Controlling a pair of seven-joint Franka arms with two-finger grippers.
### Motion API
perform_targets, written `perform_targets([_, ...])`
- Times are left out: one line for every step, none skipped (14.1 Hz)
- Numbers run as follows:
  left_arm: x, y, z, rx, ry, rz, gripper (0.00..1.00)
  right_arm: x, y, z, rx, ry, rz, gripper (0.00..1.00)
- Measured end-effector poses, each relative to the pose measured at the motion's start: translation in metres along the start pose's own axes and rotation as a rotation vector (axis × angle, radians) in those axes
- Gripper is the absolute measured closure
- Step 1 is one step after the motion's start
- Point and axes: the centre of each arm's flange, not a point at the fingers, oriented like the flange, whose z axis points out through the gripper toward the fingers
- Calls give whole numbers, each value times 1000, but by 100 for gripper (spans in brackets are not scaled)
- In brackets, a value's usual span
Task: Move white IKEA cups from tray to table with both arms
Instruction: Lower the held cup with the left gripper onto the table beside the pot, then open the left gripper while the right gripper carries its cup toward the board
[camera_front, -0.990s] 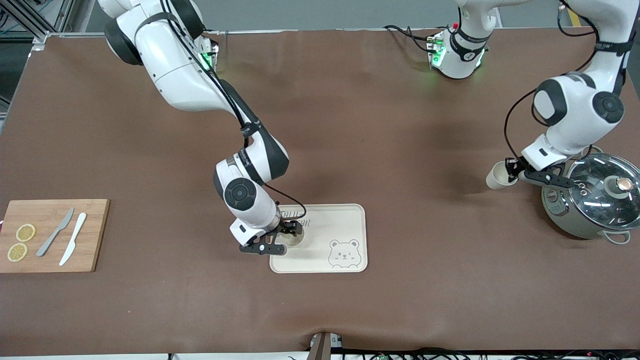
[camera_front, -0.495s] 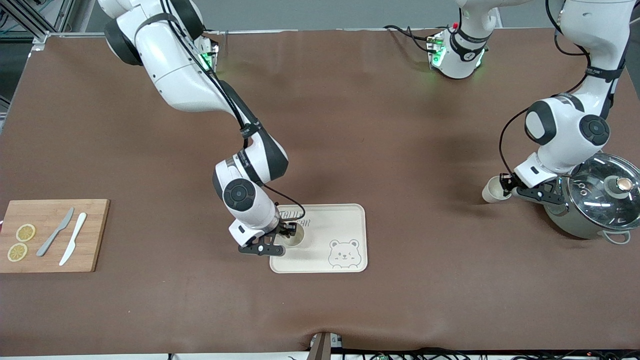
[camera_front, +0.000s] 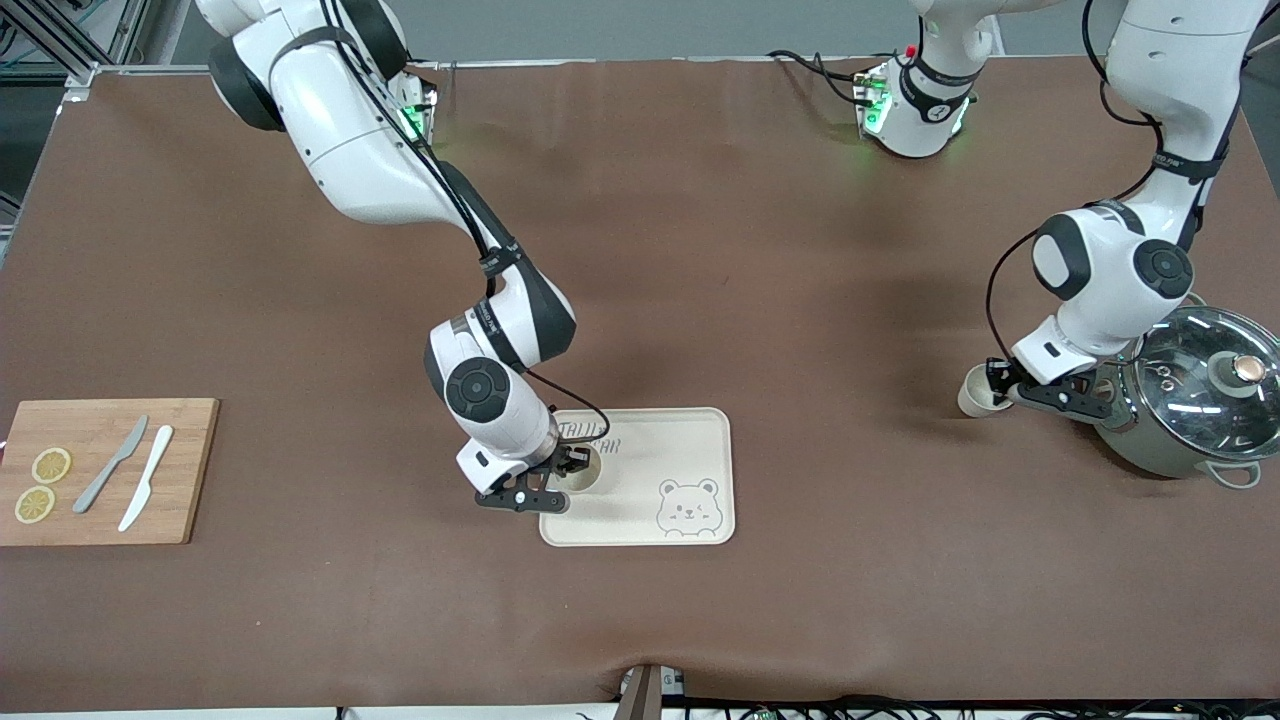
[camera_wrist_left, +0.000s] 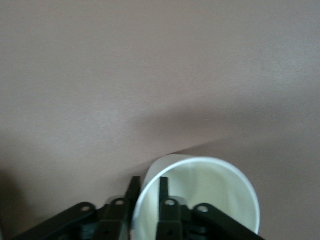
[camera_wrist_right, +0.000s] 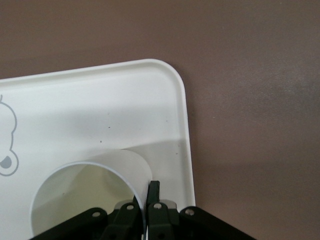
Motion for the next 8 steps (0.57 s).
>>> perform_targets([1, 1, 1, 1, 4, 2, 62, 0, 0, 0, 0, 0, 0, 97])
perform_targets([3, 0, -1, 4, 10, 2, 51, 0, 0, 0, 0, 0, 0, 97])
perform_targets([6, -1, -4, 7, 19, 2, 41, 0, 0, 0, 0, 1, 0, 97])
perform_targets([9, -2, -9, 11, 28, 3, 30, 0, 0, 0, 1, 2, 0, 97])
perform_targets([11, -3, -12, 14, 35, 3, 21, 1, -1, -1, 3, 4, 0, 97])
perform_targets([12, -3, -15, 16, 39, 3, 12, 2, -1, -4, 5, 9, 0, 97])
perform_targets([12, -3, -16, 16, 40, 3, 1, 5, -2, -10, 7, 11, 1, 97])
perform_targets([13, -3, -18, 12, 35, 3, 0, 6, -3, -17, 3, 4, 1, 97])
